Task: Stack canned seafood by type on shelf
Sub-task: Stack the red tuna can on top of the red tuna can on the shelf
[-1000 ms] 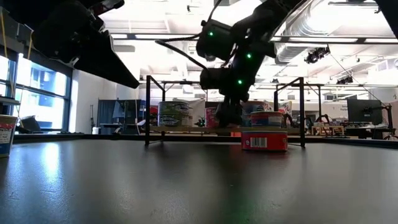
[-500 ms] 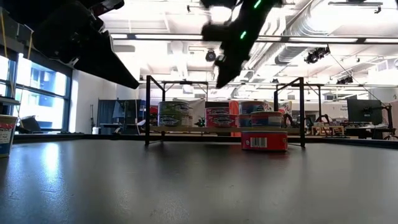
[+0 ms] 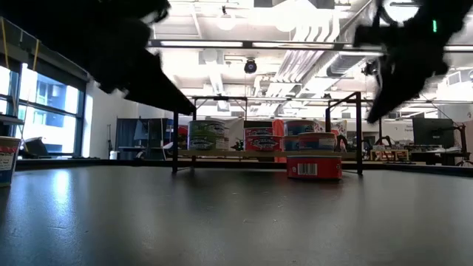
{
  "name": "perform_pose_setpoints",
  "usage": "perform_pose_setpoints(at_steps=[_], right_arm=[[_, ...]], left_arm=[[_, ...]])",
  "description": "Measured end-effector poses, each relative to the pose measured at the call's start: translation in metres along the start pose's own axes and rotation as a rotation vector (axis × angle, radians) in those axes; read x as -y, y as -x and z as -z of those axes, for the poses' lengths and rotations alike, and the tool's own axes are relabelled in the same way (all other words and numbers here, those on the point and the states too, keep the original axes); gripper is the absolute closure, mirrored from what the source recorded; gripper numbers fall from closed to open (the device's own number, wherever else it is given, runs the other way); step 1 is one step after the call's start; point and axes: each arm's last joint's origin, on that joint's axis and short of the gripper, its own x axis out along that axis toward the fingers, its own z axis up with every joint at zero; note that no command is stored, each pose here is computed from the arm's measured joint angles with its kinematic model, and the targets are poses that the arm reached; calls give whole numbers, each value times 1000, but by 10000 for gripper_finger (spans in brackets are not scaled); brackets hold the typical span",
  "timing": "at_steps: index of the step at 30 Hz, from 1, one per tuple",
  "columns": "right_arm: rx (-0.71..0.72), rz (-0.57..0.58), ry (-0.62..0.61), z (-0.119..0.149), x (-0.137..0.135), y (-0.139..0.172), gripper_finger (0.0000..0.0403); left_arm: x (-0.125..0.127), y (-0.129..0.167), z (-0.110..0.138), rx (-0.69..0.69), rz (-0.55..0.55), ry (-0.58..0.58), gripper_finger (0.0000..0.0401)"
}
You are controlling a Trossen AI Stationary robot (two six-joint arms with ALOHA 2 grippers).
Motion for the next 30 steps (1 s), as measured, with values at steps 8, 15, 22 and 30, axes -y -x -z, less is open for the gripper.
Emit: perform_pose_setpoints(at_steps=[8, 15, 22, 30], right_arm=[[107, 165, -504, 55, 19, -59, 156], [219, -12, -523, 43, 4, -87, 156], [342, -459, -279, -2, -44, -78, 156], [291, -216, -43, -8, -67, -59, 156]], left_arm=[[7, -32, 7, 4, 45, 94, 397], [8, -37, 8, -12, 90, 110, 397], [16, -29, 3, 53, 141, 38, 397], [23, -22, -1, 104, 174, -13, 397]])
